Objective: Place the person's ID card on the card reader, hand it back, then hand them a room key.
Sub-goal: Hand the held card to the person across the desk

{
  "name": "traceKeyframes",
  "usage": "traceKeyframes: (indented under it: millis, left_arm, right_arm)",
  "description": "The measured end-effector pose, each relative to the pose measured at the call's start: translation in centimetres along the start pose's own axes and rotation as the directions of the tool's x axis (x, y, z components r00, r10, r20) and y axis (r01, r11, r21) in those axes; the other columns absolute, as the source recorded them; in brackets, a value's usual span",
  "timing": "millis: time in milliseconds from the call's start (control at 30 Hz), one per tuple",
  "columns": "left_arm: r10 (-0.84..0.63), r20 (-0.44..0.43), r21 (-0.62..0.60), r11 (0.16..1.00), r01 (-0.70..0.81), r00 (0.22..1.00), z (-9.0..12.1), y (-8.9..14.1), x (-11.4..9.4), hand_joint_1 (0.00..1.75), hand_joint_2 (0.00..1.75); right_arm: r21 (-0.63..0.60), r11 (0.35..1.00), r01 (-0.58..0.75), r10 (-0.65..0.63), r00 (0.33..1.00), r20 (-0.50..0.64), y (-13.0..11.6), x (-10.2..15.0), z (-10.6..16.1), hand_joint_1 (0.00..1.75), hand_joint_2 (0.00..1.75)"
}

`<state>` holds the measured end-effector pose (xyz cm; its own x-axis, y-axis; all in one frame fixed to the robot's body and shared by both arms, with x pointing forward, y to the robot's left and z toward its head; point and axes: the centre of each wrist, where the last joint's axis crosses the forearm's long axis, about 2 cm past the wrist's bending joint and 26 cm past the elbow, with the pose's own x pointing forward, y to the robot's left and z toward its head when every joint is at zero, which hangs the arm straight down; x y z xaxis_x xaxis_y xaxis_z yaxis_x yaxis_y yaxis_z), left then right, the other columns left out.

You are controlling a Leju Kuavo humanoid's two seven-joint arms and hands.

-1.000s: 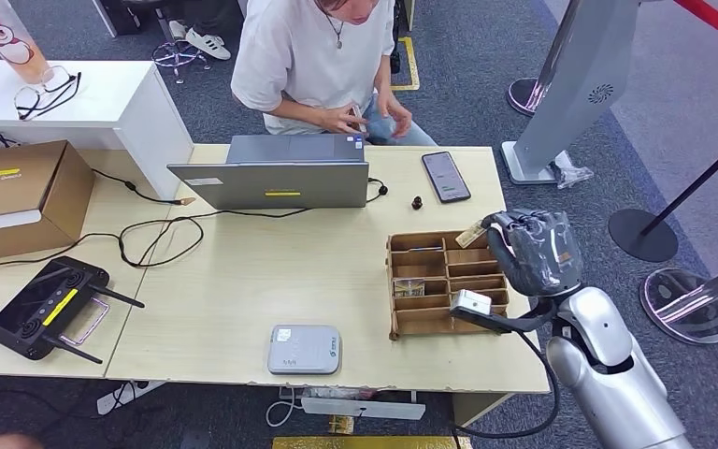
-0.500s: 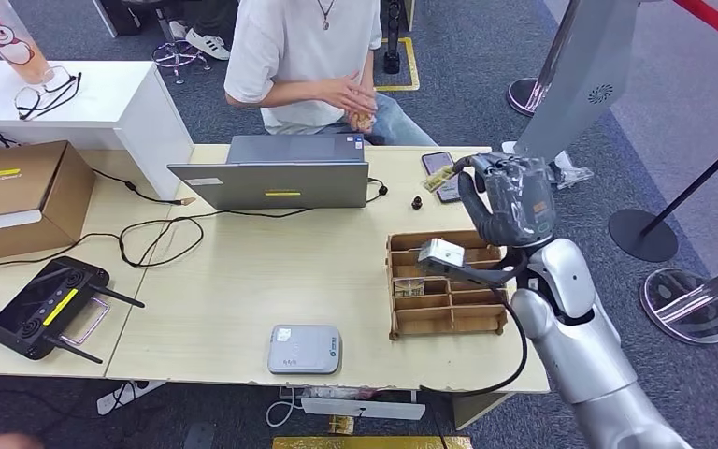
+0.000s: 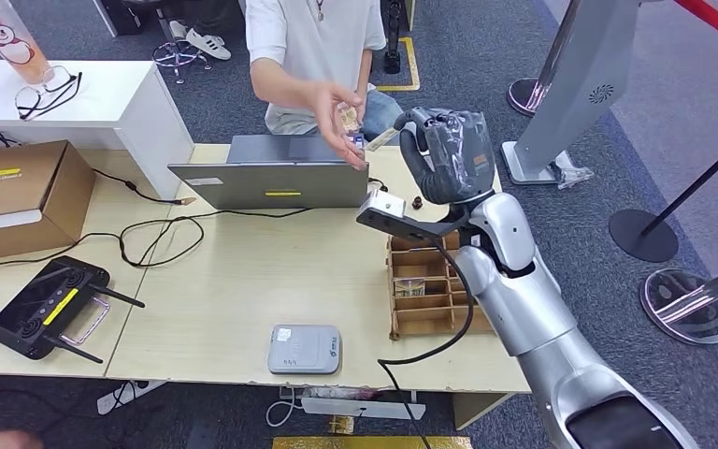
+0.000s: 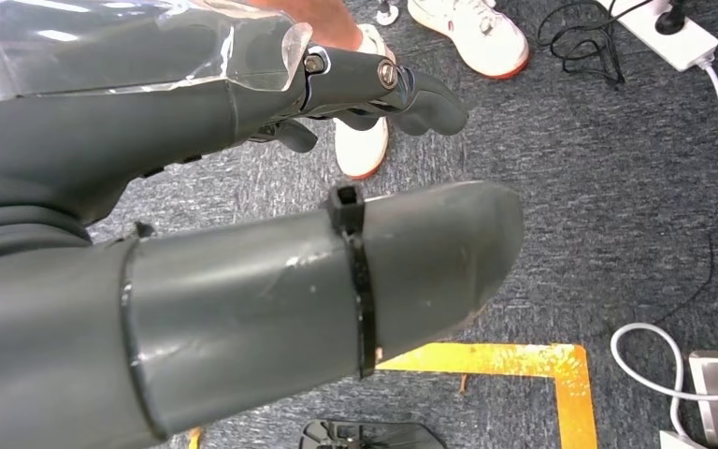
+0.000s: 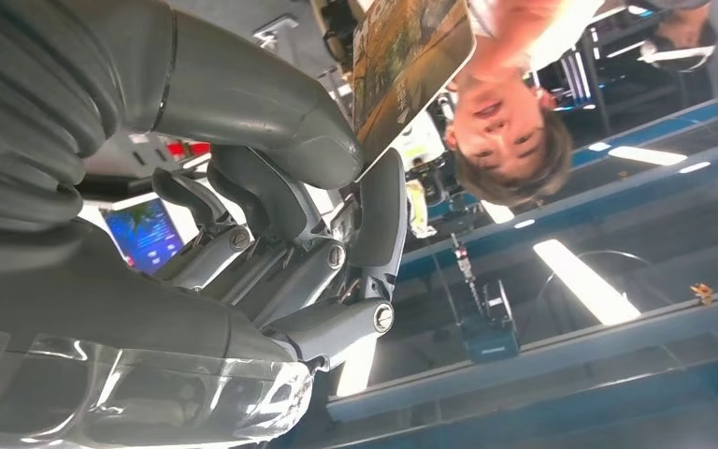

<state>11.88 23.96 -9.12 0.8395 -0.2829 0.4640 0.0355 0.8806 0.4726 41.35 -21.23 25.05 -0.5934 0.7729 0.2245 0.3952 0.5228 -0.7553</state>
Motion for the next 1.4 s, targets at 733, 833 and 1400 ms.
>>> traceKeyframes:
  millis: [733, 833, 1400]
  left_arm:
    - [-0.002, -0.01, 0.004, 1.0, 0.002, 1.0, -0.1, 0.0, 0.1, 0.0, 0.0]
    - [-0.002, -0.011, 0.004, 1.0, 0.002, 1.0, 0.0, 0.0, 0.1, 0.0, 0.0]
    - [-0.003, -0.021, 0.011, 1.0, 0.003, 1.0, 0.1, 0.0, -0.3, 0.0, 0.0]
  right_arm:
    - [0.032, 0.998, 0.052, -0.051, 0.998, -0.026, 2.2, 2.6, -3.1, 0.0, 1.75]
    - [0.033, 0.998, 0.054, -0.053, 0.998, -0.027, 2.3, 2.7, -3.1, 0.0, 1.75]
    - [0.016, 0.997, 0.073, -0.072, 0.997, -0.011, 2.5, 3.5, -2.9, 0.0, 0.87]
